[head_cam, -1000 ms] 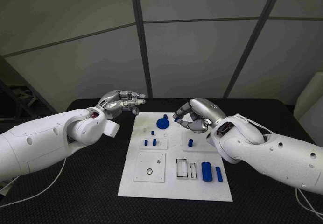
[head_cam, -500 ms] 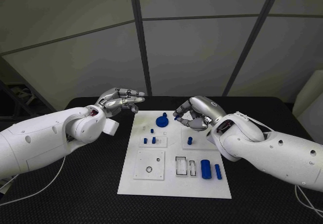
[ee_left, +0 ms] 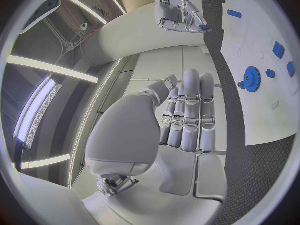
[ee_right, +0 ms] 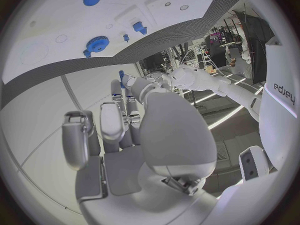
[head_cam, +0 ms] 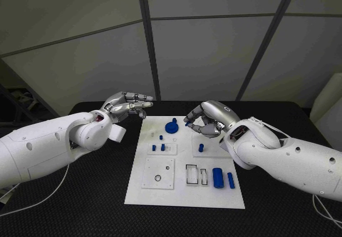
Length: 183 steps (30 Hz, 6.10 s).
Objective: Assemble the parts on the task board
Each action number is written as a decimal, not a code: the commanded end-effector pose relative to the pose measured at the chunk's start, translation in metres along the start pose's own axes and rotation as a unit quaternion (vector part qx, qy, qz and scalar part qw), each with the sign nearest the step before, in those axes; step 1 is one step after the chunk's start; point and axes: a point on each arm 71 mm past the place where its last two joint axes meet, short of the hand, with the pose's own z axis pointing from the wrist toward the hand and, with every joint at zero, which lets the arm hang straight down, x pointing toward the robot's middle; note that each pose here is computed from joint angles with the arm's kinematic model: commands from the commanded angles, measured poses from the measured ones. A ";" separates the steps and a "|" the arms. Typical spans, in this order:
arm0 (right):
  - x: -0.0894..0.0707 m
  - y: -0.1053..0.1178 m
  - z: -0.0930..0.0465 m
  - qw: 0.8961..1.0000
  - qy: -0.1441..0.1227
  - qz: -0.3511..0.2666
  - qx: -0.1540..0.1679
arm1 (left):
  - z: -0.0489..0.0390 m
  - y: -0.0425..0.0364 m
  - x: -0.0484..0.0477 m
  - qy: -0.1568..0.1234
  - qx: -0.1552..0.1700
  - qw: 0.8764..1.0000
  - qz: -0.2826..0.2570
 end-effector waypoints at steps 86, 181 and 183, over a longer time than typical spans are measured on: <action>-0.005 -0.013 -0.001 0.999 -0.009 0.045 0.007 | -0.0003 -0.0026 -0.0027 -0.009 0.012 1.000 -0.003; 0.036 -0.069 -0.063 0.827 -0.166 0.481 0.241 | -0.0187 0.0724 0.0902 -0.204 -0.006 0.979 0.024; 0.038 -0.070 -0.066 0.817 -0.173 0.489 0.252 | -0.0187 0.0724 0.0902 -0.204 -0.006 0.979 0.024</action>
